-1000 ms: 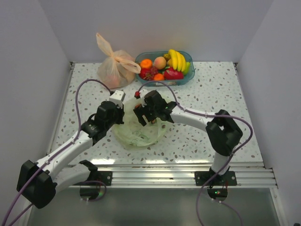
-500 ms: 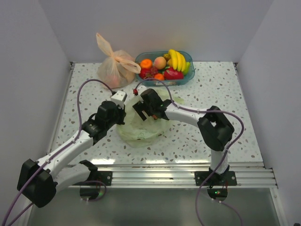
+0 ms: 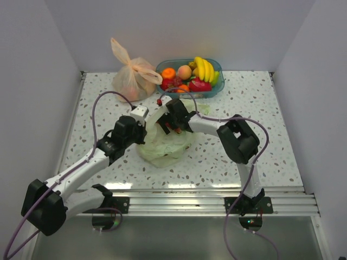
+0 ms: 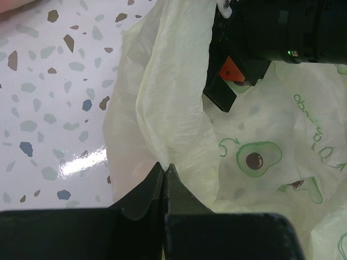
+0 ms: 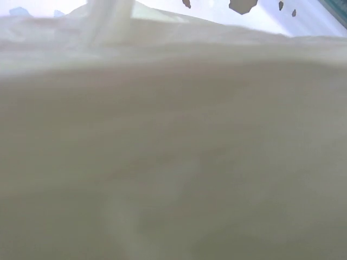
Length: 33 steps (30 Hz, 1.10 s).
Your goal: Untie the knot of the plastic bag and take out the fruit
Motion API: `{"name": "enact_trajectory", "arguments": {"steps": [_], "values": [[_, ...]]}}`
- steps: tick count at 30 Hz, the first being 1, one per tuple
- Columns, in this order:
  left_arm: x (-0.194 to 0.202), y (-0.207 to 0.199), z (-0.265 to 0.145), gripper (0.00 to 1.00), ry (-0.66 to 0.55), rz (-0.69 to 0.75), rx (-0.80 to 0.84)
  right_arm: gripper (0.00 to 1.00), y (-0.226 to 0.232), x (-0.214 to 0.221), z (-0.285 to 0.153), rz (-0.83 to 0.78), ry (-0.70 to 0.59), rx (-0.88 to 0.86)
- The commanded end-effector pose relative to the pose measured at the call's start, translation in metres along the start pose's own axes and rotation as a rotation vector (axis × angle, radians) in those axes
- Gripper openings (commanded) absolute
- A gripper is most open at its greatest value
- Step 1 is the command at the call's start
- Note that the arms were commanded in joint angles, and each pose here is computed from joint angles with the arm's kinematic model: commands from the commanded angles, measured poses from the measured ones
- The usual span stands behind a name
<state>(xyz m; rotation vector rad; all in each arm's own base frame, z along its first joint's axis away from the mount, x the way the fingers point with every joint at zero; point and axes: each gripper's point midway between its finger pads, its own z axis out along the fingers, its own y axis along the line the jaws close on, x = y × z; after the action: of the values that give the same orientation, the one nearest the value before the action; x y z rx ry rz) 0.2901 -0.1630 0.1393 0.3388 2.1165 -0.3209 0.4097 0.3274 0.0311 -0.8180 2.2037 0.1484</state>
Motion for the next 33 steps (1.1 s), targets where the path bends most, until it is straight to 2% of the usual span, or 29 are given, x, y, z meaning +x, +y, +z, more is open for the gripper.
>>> {"name": "enact_trajectory", "arguments": {"steps": [1,4,5,7,8,10,11,17,20,27,31,33], "values": [[-0.010,-0.002,0.003,0.00,-0.036,0.020,0.016,0.96,0.007,-0.024,0.007,0.014,-0.078,-0.073],[-0.008,-0.002,0.005,0.00,-0.030,0.019,0.017,0.85,0.010,-0.023,0.007,0.037,-0.087,-0.086],[-0.008,-0.002,0.005,0.00,-0.030,0.020,0.017,0.73,0.011,-0.017,0.004,0.043,-0.077,-0.088],[-0.008,-0.002,0.005,0.00,-0.027,0.020,0.015,0.57,0.010,-0.024,-0.001,0.061,-0.115,-0.083],[-0.008,-0.001,0.006,0.00,-0.025,0.021,0.013,0.46,0.008,-0.024,-0.006,0.061,-0.119,-0.080],[-0.008,0.000,0.006,0.00,-0.026,0.019,0.007,0.38,0.011,-0.019,-0.014,0.098,-0.121,-0.092],[-0.008,0.000,0.006,0.00,-0.027,0.019,0.005,0.30,0.011,-0.026,-0.024,0.106,-0.144,-0.099],[-0.009,0.007,0.006,0.00,-0.032,0.011,-0.036,0.07,0.018,-0.019,-0.060,0.112,-0.137,-0.131],[-0.010,0.012,0.005,0.00,-0.032,0.005,-0.066,0.04,0.021,-0.022,-0.083,0.119,-0.160,-0.163],[-0.010,0.022,0.003,0.00,-0.033,-0.006,-0.129,0.03,0.042,-0.006,-0.132,0.088,-0.119,-0.317],[-0.011,0.028,0.002,0.00,-0.039,-0.011,-0.162,0.00,0.038,0.000,-0.158,0.091,-0.134,-0.326],[-0.010,0.028,0.002,0.00,-0.034,-0.010,-0.161,0.00,0.032,-0.014,-0.176,0.111,-0.190,-0.308]]}}
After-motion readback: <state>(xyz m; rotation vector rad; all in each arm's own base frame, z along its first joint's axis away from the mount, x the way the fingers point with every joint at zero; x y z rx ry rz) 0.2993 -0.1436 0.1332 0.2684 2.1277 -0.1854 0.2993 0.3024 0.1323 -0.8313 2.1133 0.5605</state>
